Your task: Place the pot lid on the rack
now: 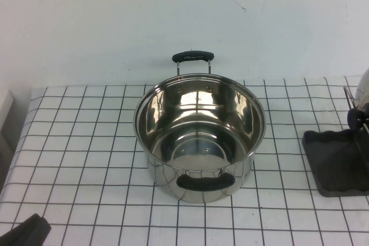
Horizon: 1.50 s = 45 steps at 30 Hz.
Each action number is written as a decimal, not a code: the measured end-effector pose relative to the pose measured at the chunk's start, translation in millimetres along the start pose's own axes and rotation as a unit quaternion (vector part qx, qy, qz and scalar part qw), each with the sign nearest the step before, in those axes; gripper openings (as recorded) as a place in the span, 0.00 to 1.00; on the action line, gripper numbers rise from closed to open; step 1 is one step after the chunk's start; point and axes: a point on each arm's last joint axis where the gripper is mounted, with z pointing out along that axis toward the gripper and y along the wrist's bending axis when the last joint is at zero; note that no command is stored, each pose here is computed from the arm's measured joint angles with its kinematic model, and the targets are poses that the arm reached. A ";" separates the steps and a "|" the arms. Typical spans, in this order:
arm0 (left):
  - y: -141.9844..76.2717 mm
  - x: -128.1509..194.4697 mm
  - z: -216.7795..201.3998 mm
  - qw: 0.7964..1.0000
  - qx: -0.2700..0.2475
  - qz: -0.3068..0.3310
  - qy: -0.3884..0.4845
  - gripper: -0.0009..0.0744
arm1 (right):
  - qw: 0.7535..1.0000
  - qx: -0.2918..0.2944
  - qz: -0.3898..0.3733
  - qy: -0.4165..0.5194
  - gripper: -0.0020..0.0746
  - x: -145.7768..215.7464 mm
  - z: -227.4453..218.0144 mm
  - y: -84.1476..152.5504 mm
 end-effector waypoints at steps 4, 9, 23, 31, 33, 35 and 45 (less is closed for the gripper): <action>-3.7 1.6 -0.1 1.000 0.020 0.000 0.009 0.01 | 0.994 0.013 0.056 0.091 0.02 41.1 -5.9 7.7; -7.5 3.9 -0.3 0.999 0.042 0.001 0.019 0.01 | 0.988 0.069 0.086 0.104 0.02 77.4 -12.7 10.4; -15.2 7.6 -1.5 0.996 0.085 0.004 0.040 0.01 | 0.985 0.003 0.064 0.160 0.02 92.9 -17.5 21.1; -19.9 9.7 -2.6 0.992 0.111 0.004 0.051 0.01 | 0.985 0.004 0.049 0.163 0.02 93.6 -17.8 20.2; -21.1 10.2 -3.0 0.992 0.118 0.004 0.054 0.01 | 0.985 0.005 0.055 0.165 0.02 93.8 -17.8 20.3; -21.5 10.4 -3.1 0.991 0.120 0.004 0.055 0.01 | 0.985 0.006 0.057 0.165 0.02 93.8 -17.8 20.3; -23.7 11.3 -3.8 0.989 0.132 0.003 0.060 0.01 | 0.985 0.006 0.059 0.165 0.02 93.8 -17.8 20.2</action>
